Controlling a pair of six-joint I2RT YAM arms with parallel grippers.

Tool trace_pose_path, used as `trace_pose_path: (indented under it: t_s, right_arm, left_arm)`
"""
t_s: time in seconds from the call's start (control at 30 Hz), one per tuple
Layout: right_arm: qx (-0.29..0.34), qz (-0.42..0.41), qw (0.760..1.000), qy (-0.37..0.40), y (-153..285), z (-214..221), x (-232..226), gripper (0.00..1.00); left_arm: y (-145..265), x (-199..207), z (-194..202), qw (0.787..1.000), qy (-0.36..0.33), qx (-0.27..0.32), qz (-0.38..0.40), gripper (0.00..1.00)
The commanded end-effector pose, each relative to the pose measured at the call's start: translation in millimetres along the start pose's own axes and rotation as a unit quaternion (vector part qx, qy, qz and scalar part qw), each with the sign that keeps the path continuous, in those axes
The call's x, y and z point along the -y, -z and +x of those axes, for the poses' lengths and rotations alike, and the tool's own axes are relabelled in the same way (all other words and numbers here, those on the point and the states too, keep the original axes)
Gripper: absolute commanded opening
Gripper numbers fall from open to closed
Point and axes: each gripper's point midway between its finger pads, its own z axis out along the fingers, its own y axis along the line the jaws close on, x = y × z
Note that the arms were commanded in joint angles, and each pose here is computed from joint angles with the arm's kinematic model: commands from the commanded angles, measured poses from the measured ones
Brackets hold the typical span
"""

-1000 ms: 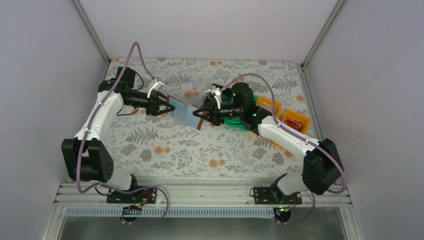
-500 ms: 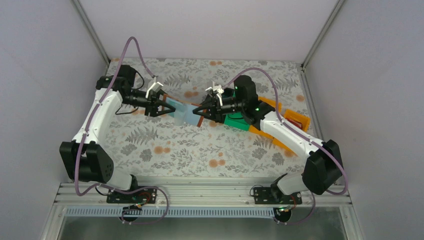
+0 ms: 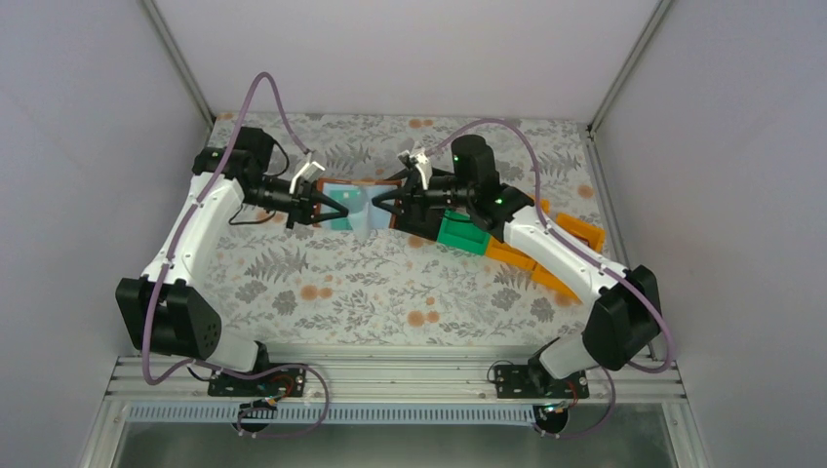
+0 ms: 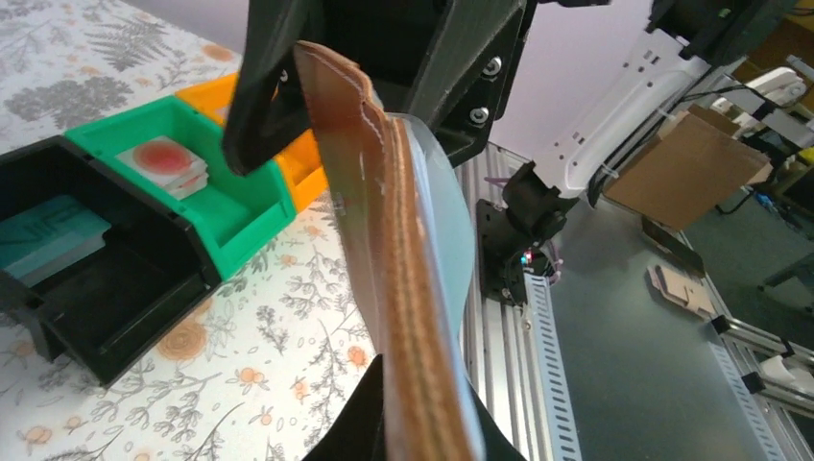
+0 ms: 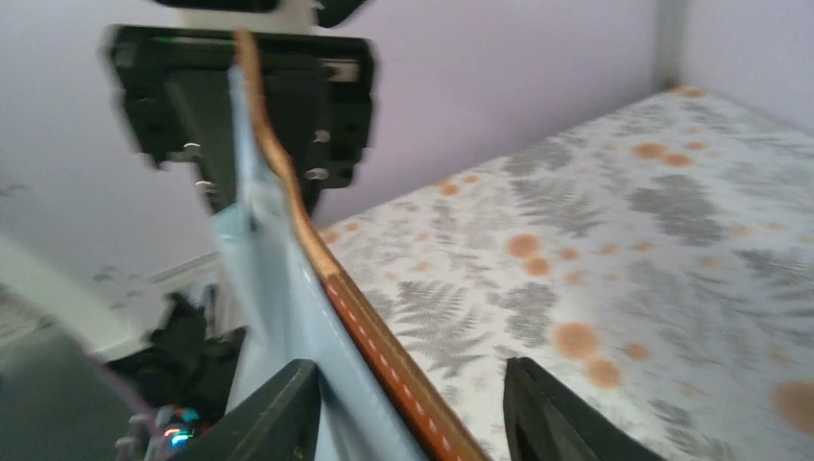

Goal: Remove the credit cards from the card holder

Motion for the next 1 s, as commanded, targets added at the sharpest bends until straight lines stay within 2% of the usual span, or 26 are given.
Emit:
trace_pose_path:
  t_s: [0.0,0.17,0.23,0.27,0.3,0.43,0.53,0.63,0.8,0.83,0.9,0.97]
  right_arm:
    - [0.008,0.202,0.978,-0.053,21,-9,57,0.54]
    - [0.032,0.386,0.919,-0.075,72,-14,79,0.56]
    - [0.029,0.429,0.900,-0.073,79,-13,74,0.54]
    - [0.028,0.435,0.898,-0.068,75,-13,67,0.53]
    - [0.028,0.429,0.901,-0.062,67,-13,57,0.53]
    - [0.023,0.331,0.943,-0.042,4,-9,11,0.54]
    - [0.015,0.289,0.956,-0.042,-30,-5,-1,0.57]
    - [-0.001,0.294,0.955,-0.050,-50,2,8,0.65]
    - [-0.015,0.366,0.928,-0.067,-48,13,39,0.70]
    - [-0.012,0.376,0.924,-0.070,-42,13,43,0.69]
    - [-0.004,0.382,0.921,-0.074,-36,13,47,0.59]
    - [0.002,0.376,0.924,-0.072,-33,9,49,0.40]
  left_arm:
    - [5,-12,-18,0.999,0.032,0.016,-0.032,0.02]
    - [11,-64,-6,0.987,0.090,-0.005,-0.136,0.02]
    - [11,-71,-5,0.984,0.101,-0.006,-0.146,0.02]
    - [11,-72,-6,0.984,0.103,-0.005,-0.147,0.02]
    - [11,-73,-7,0.983,0.106,-0.004,-0.147,0.02]
    - [12,-78,-8,0.981,0.114,-0.003,-0.155,0.02]
    - [12,-78,-7,0.981,0.114,-0.004,-0.160,0.02]
    - [12,-77,-7,0.981,0.114,-0.003,-0.157,0.02]
    - [10,-70,-8,0.984,0.109,0.000,-0.139,0.02]
    - [10,-69,-8,0.985,0.107,0.000,-0.137,0.02]
    - [9,-66,-8,0.986,0.106,0.000,-0.129,0.02]
    - [7,-62,-9,0.988,0.103,0.003,-0.116,0.02]
